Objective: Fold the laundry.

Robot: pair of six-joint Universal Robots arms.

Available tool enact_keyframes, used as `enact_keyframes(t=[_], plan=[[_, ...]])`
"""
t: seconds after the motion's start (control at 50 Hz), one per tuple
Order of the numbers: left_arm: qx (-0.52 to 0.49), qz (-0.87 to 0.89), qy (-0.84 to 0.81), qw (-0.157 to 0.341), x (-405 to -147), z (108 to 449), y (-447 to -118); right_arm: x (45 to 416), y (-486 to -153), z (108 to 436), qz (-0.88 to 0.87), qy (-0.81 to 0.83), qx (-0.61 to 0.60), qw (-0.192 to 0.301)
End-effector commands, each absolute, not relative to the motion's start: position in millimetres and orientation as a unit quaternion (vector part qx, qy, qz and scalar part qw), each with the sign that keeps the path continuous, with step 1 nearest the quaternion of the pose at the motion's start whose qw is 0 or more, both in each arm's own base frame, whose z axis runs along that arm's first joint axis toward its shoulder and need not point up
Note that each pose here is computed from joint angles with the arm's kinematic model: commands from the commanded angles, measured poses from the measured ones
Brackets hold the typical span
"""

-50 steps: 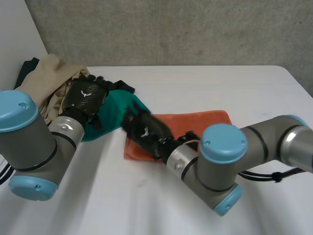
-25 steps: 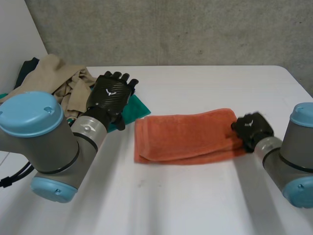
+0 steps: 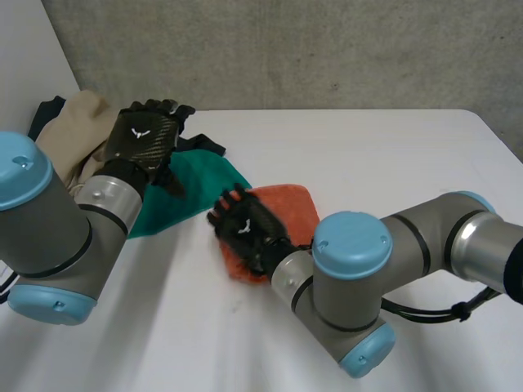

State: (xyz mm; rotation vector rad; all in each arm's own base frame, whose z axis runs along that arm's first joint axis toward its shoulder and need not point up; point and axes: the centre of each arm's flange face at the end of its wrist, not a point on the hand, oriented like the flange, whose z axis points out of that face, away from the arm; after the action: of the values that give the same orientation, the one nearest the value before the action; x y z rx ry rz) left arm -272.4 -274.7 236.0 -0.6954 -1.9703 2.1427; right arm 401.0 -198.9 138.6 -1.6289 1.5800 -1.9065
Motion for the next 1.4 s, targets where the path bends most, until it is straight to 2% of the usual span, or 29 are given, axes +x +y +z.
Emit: enact_keyframes(t=[0.02, 0.06, 0.12, 0.22, 0.32, 0.36, 0.44, 0.52, 0.58, 0.66, 0.74, 0.86, 0.94, 1.06, 1.12, 1.24, 1.4], plan=[[-0.253, 0.71, -0.649, 0.1, -297.6, 230.4, -267.4, 359.4, -240.4, 192.5, -0.659, 0.628, -0.385, 0.153], [-0.263, 0.709, -0.645, 0.114, -309.1, 229.0, -261.6, 340.2, -253.6, 205.1, -0.645, 0.663, -0.336, 0.178], [-0.275, 0.695, -0.65, 0.134, -325.9, 217.8, -255.0, 328.7, -262.6, 206.8, -0.619, 0.695, -0.307, 0.198], [-0.298, 0.656, -0.674, 0.16, -352.3, 185.8, -246.0, 323.4, -284.4, 174.9, -0.556, 0.751, -0.295, 0.198], [-0.31, 0.594, -0.729, 0.137, -355.7, 145.9, -247.8, 325.0, -295.9, 147.3, -0.514, 0.782, -0.296, 0.192], [-0.309, 0.565, -0.757, 0.109, -350.0, 130.0, -250.8, 325.5, -299.1, 133.1, -0.497, 0.793, -0.297, 0.187], [-0.305, 0.532, -0.786, 0.075, -341.3, 115.1, -253.0, 325.4, -300.4, 121.1, -0.487, 0.795, -0.321, 0.167], [-0.303, 0.522, -0.795, 0.065, -334.5, 112.4, -255.9, 321.7, -300.5, 125.4, -0.496, 0.785, -0.346, 0.137], [-0.3, 0.529, -0.791, 0.067, -334.0, 119.7, -257.1, 313.6, -303.2, 146.0, -0.519, 0.775, -0.341, 0.119], [-0.283, 0.573, -0.765, 0.078, -332.9, 163.8, -262.9, 300.5, -302.5, 178.1, -0.557, 0.761, -0.318, 0.1], [-0.284, 0.602, -0.739, 0.109, -331.4, 194.6, -269.6, 290.1, -299.6, 187.5, -0.585, 0.748, -0.3, 0.088], [-0.312, 0.628, -0.69, 0.177, -331.0, 234.2, -277.7, 280.6, -283.8, 172.6, -0.569, 0.764, -0.291, 0.089], [-0.349, 0.63, -0.654, 0.233, -340.7, 250.7, -273.3, 277.4, -271.5, 156.6, -0.536, 0.794, -0.26, 0.125], [-0.402, 0.612, -0.612, 0.299, -354.3, 259.2, -258.8, 285.8, -260.2, 142.7, -0.495, 0.809, -0.224, 0.225], [-0.408, 0.607, -0.609, 0.306, -355.6, 258.6, -255.9, 292.2, -260.1, 126.9, -0.484, 0.809, -0.226, 0.246], [-0.413, 0.602, -0.608, 0.311, -360.1, 256.6, -250.2, 297.5, -268.9, 116.3, -0.496, 0.801, -0.228, 0.246], [-0.418, 0.6, -0.606, 0.315, -363.9, 255.7, -244.9, 316.3, -273.3, 98.3, -0.506, 0.794, -0.257, 0.22]])
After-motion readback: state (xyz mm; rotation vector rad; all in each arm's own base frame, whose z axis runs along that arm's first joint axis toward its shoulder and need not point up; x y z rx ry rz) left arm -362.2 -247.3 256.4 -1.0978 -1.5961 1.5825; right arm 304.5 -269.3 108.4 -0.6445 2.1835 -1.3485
